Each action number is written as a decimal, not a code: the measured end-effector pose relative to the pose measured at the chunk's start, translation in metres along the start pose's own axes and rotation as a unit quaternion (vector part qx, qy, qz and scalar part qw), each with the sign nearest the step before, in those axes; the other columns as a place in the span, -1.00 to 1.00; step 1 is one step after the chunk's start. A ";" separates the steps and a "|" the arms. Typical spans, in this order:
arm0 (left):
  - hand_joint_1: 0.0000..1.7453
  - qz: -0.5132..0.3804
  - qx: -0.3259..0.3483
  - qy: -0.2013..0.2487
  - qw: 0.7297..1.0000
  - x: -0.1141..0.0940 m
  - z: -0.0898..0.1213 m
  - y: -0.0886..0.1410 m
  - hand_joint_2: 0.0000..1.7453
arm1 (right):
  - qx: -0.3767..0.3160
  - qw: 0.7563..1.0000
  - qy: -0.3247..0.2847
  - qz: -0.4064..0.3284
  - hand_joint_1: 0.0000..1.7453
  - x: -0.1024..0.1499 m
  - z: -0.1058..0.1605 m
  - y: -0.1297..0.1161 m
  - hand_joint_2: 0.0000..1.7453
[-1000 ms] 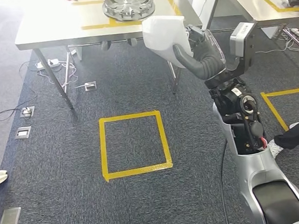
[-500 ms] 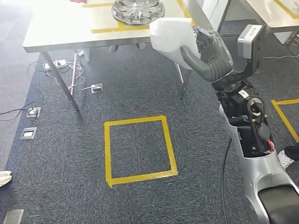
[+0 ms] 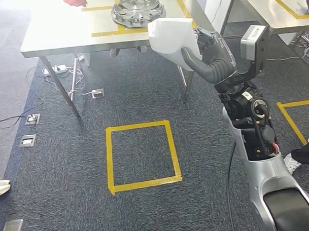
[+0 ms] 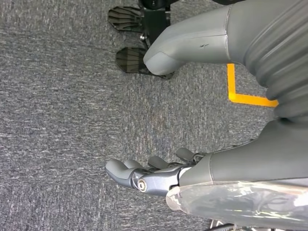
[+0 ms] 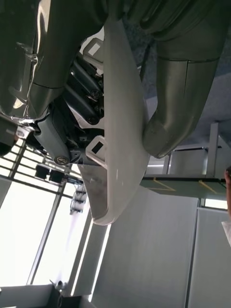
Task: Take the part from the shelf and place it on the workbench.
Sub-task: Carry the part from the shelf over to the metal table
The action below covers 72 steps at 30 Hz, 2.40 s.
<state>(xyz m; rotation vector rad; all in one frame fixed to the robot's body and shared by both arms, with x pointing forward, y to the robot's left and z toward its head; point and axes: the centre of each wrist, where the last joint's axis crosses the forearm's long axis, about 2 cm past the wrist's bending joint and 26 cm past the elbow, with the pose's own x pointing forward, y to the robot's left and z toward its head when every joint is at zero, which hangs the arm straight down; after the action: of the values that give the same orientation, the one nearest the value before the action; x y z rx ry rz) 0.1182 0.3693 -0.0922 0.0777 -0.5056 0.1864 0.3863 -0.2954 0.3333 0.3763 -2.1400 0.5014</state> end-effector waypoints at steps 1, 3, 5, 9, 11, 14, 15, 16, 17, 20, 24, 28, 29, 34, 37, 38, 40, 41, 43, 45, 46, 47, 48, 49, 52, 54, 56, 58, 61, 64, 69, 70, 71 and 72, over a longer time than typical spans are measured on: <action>-1.00 0.000 0.000 0.000 1.000 0.000 0.000 0.000 1.00 | 0.000 1.000 0.000 0.000 1.00 0.000 0.000 0.000 1.00; -1.00 0.000 0.000 0.000 1.000 0.000 0.000 0.000 1.00 | 0.000 1.000 0.000 0.000 1.00 0.000 0.000 0.000 1.00; -1.00 0.000 0.000 0.000 1.000 0.000 0.000 0.000 1.00 | 0.000 1.000 0.000 0.000 1.00 0.000 0.000 0.000 1.00; -1.00 0.000 0.000 0.000 1.000 0.000 0.000 0.000 1.00 | -0.002 1.000 0.000 0.000 1.00 0.000 0.000 0.000 1.00; -1.00 -0.001 0.000 0.000 1.000 0.000 0.000 0.000 1.00 | -0.003 1.000 0.000 0.000 1.00 0.000 0.000 0.000 1.00; -1.00 -0.002 0.000 -0.001 1.000 0.001 0.000 0.001 1.00 | -0.004 1.000 0.002 0.001 1.00 0.001 0.000 0.000 1.00; -1.00 -0.002 0.000 -0.001 1.000 0.001 0.000 0.001 1.00 | -0.004 1.000 0.001 0.002 1.00 0.002 -0.001 -0.001 1.00; -1.00 -0.002 -0.001 -0.001 1.000 0.001 0.000 0.001 1.00 | -0.005 1.000 0.001 0.002 1.00 0.003 -0.001 -0.001 1.00; -1.00 -0.001 -0.002 -0.001 1.000 0.001 0.000 0.001 1.00 | -0.005 1.000 0.001 0.003 1.00 0.003 -0.001 -0.001 1.00; -1.00 -0.001 -0.004 0.000 1.000 0.000 0.000 0.000 1.00 | -0.007 1.000 0.007 0.000 1.00 0.000 0.002 0.000 1.00; -1.00 -0.002 -0.005 0.000 1.000 -0.001 0.000 0.000 1.00 | -0.007 1.000 0.009 0.000 1.00 -0.001 0.003 0.000 1.00; -1.00 -0.003 -0.004 -0.001 1.000 0.001 0.000 0.001 1.00 | -0.009 1.000 0.011 -0.001 1.00 -0.002 0.004 0.000 1.00; -1.00 -0.003 -0.004 -0.001 1.000 0.001 0.000 0.001 1.00 | -0.009 1.000 0.010 -0.001 1.00 -0.002 0.004 0.000 1.00; -1.00 -0.003 -0.005 -0.004 1.000 0.004 -0.001 0.000 1.00 | -0.009 1.000 0.005 0.002 1.00 0.001 0.003 0.000 1.00; -1.00 -0.003 -0.004 -0.002 1.000 0.001 0.000 0.001 1.00 | -0.009 1.000 0.008 0.000 1.00 0.000 0.004 0.001 1.00; -1.00 -0.003 -0.004 -0.001 1.000 0.001 0.000 0.001 1.00 | -0.009 1.000 0.009 0.000 1.00 0.000 0.005 0.001 1.00; -1.00 -0.003 -0.004 -0.002 1.000 0.002 0.000 0.002 1.00 | -0.009 1.000 0.008 0.001 1.00 0.000 0.004 0.001 1.00; -1.00 -0.003 -0.003 -0.002 1.000 0.002 0.000 0.002 1.00 | -0.009 1.000 0.007 0.001 1.00 0.001 0.004 0.000 1.00; -1.00 -0.004 -0.003 -0.002 1.000 0.002 0.000 0.003 1.00 | -0.009 1.000 0.006 0.002 1.00 0.001 0.003 0.000 1.00; -1.00 -0.004 -0.002 -0.002 1.000 0.002 0.000 0.003 1.00 | -0.010 1.000 0.006 0.002 1.00 0.001 0.004 0.000 1.00; -1.00 -0.004 -0.002 -0.002 1.000 0.002 0.000 0.003 1.00 | -0.010 1.000 0.007 0.002 1.00 0.001 0.004 0.000 1.00; -1.00 -0.004 -0.003 -0.002 1.000 0.002 0.000 0.003 1.00 | -0.010 1.000 0.006 0.002 1.00 0.001 0.004 -0.001 1.00; -1.00 -0.005 -0.003 -0.002 1.000 0.002 0.000 0.002 1.00 | -0.010 1.000 0.005 0.003 1.00 0.002 0.003 -0.001 1.00; -1.00 -0.005 -0.004 -0.002 1.000 0.003 0.000 0.002 1.00 | -0.010 1.000 0.005 0.003 1.00 0.002 0.003 -0.001 1.00; -1.00 -0.006 -0.004 0.000 1.000 0.001 0.000 0.001 1.00 | -0.011 1.000 0.009 0.002 1.00 0.000 0.005 0.000 1.00; -1.00 -0.007 -0.005 0.001 1.000 0.000 0.000 0.001 1.00 | -0.012 1.000 0.011 0.002 1.00 0.000 0.006 0.000 1.00; -1.00 -0.007 -0.007 0.001 1.000 0.000 0.000 -0.001 1.00 | -0.011 1.000 0.011 0.005 1.00 0.000 0.005 0.000 1.00; -1.00 -0.007 -0.008 0.001 1.000 0.000 0.000 -0.002 1.00 | -0.011 1.000 0.012 0.007 1.00 0.001 0.005 -0.001 1.00; -1.00 -0.007 -0.009 0.000 1.000 0.002 -0.001 -0.003 1.00 | -0.011 1.000 0.010 0.009 1.00 0.003 0.004 -0.001 1.00; -1.00 -0.007 -0.010 -0.003 1.000 0.005 -0.001 -0.003 1.00 | -0.009 1.000 0.005 0.012 1.00 0.006 0.001 -0.002 1.00; -1.00 -0.007 -0.009 0.000 1.000 0.002 -0.001 -0.002 1.00 | -0.007 1.000 0.006 0.011 1.00 0.005 0.001 -0.002 1.00; -1.00 -0.007 -0.008 0.000 1.000 0.002 -0.001 -0.002 1.00 | -0.007 1.000 0.006 0.011 1.00 0.005 0.001 -0.002 1.00; -1.00 -0.007 -0.008 0.000 1.000 0.002 -0.001 -0.002 1.00 | -0.007 1.000 0.006 0.011 1.00 0.006 0.001 -0.002 1.00; -1.00 -0.006 -0.008 0.000 1.000 0.002 -0.001 -0.002 1.00 | -0.006 1.000 0.005 0.012 1.00 0.006 0.001 -0.002 1.00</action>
<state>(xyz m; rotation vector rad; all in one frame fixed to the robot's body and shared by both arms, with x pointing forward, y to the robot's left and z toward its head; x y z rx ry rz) 0.1205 0.3677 -0.0918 0.0644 -0.5062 0.1695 0.3832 -0.2976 0.3383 0.3418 -2.1400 0.5012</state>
